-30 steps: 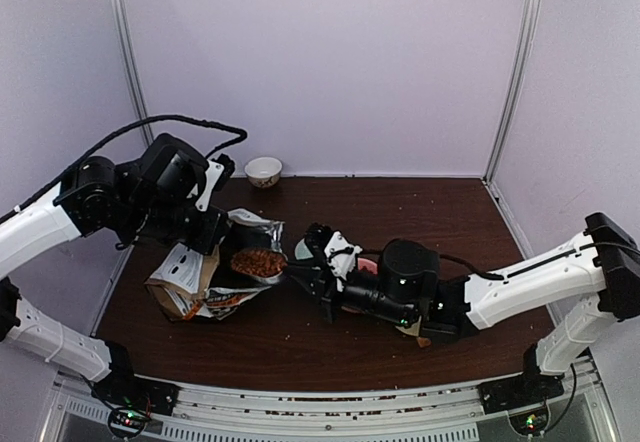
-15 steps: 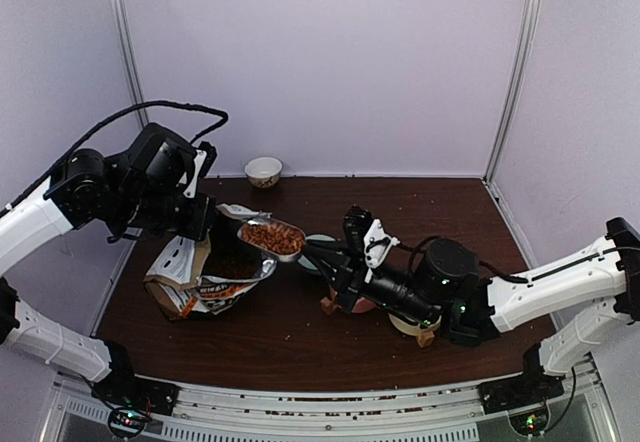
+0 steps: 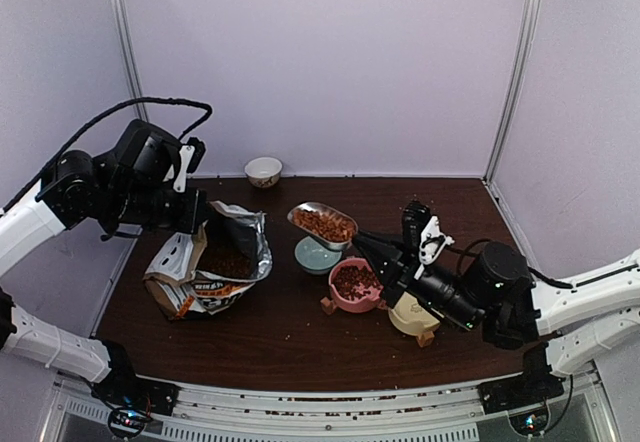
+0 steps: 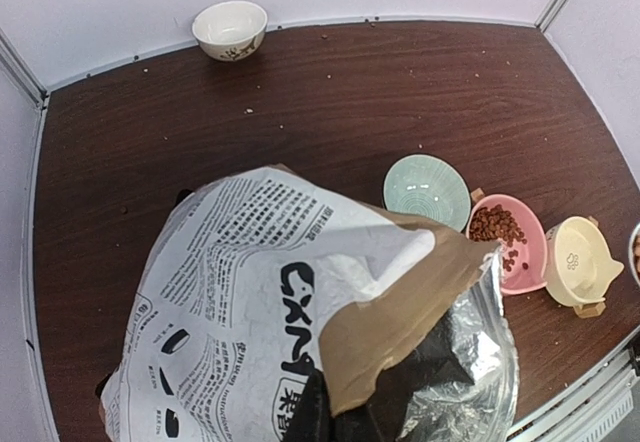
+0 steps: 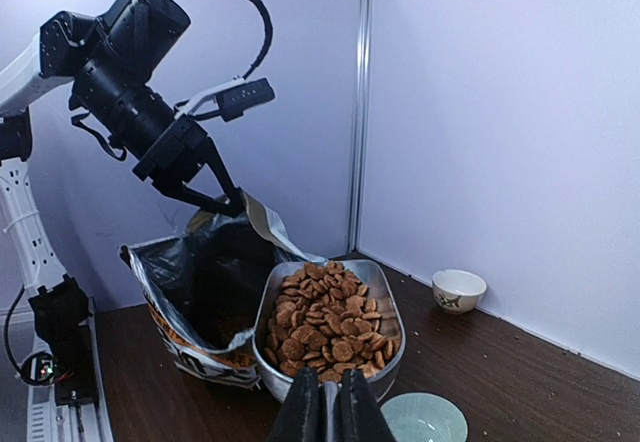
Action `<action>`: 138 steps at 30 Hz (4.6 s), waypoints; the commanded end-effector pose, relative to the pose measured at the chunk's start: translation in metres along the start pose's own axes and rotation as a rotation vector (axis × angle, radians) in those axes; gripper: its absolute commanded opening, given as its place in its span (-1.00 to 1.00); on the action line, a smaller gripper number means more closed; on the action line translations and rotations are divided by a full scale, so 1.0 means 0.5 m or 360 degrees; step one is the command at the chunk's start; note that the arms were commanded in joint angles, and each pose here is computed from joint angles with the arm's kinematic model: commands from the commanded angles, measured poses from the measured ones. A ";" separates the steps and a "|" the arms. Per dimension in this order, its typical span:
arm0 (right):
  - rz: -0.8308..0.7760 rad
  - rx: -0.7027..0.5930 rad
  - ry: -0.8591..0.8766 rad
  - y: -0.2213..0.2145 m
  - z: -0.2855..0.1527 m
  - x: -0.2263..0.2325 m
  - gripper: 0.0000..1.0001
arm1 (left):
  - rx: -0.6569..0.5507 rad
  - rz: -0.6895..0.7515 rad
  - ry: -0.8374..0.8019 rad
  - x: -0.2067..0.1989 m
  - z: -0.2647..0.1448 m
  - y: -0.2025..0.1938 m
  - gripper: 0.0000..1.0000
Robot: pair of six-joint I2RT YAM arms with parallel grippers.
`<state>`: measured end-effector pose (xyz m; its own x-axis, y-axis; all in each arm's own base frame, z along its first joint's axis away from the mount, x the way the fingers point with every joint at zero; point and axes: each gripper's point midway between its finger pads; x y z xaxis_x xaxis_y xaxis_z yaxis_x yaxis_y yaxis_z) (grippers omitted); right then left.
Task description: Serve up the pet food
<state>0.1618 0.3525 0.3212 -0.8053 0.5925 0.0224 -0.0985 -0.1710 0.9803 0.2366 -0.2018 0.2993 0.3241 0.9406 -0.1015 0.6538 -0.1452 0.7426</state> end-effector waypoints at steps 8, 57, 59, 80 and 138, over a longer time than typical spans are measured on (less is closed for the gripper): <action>-0.0083 0.0281 -0.0371 -0.119 -0.129 -0.121 -1.00 | -0.0158 -0.0075 -0.0052 0.012 -0.007 0.051 -1.00; 0.0096 0.0559 -0.0656 -0.223 -0.319 -0.209 -1.00 | -0.0135 -0.0078 0.0001 0.042 0.010 0.044 -1.00; 0.0102 0.0565 -0.0657 -0.223 -0.324 -0.210 -1.00 | -0.0133 -0.0077 0.0003 0.042 0.011 0.043 -1.00; 0.0184 0.0621 -0.0648 -0.236 -0.343 -0.207 -1.00 | -0.0151 -0.0064 0.0004 0.046 0.006 0.048 -1.00; 0.0370 0.1165 -0.0897 -0.228 -0.384 -0.209 -1.00 | -0.0118 0.0234 -0.0287 -0.022 0.015 0.036 -1.00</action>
<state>0.1483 0.1668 0.1675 -0.3658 0.9170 0.1591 0.5356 0.0676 0.8417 0.2416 -0.2040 0.2947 0.4848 0.8696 -0.0935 0.6047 -0.2560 0.7542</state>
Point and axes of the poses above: each gripper's point midway between its finger pads, its own z axis out along the fingers, its own x axis along the line the jaws close on, y = z × x, and after that the axes turned 3 degrees about z, right-handed
